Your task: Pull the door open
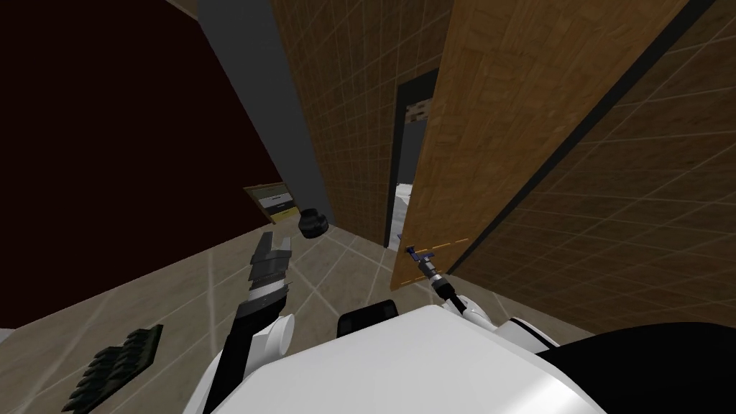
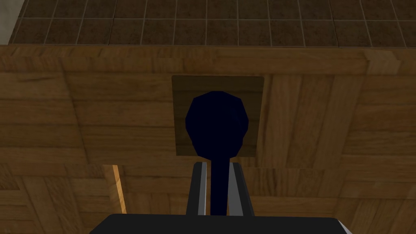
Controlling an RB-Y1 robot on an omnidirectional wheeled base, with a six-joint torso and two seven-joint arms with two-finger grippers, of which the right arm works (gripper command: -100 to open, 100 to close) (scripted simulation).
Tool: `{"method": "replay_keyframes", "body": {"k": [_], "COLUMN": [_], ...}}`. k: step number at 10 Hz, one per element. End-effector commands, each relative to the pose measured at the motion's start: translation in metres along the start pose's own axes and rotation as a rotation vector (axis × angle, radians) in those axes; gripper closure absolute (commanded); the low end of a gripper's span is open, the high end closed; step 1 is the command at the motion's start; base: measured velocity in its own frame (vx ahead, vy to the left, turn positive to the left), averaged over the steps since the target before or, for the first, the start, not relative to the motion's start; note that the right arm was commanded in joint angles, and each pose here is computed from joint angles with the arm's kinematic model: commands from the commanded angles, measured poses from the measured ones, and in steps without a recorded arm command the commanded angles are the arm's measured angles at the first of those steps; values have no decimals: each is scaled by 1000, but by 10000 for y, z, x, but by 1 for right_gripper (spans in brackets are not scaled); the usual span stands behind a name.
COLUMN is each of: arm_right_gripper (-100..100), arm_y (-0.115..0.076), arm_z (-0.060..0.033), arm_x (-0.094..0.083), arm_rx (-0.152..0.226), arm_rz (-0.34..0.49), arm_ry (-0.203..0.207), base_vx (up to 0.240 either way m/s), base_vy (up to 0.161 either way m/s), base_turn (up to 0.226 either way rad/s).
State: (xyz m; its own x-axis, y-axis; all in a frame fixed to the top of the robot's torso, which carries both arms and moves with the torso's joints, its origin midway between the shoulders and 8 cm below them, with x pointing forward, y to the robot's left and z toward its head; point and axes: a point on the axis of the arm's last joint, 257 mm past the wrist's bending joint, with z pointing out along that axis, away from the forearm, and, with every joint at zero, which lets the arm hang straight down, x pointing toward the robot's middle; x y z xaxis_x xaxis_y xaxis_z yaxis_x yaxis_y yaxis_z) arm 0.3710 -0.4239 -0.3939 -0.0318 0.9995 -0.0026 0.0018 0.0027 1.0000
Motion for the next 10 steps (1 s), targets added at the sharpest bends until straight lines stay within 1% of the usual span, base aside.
{"method": "replay_keyframes", "body": {"k": [1, 6, 8, 9, 10], "arm_right_gripper": [100, 100, 100, 100, 100], "arm_y": [-8, 7, 13, -3, -15], "arm_z": [-73, -313, -393, -358, -396], "arm_x": [12, -24, -34, 1, 3], "arm_rx": [1, -2, -2, 1, 4], "arm_rz": [2, 2, 3, 4, 5], "arm_ry": [13, 49, 61, 60, 64], "base_vx": [-189, -201, -191, -92, -143], "base_vy": [-71, -90, -73, -26, -47], "base_turn": [144, 165, 109, 27, 177]}}
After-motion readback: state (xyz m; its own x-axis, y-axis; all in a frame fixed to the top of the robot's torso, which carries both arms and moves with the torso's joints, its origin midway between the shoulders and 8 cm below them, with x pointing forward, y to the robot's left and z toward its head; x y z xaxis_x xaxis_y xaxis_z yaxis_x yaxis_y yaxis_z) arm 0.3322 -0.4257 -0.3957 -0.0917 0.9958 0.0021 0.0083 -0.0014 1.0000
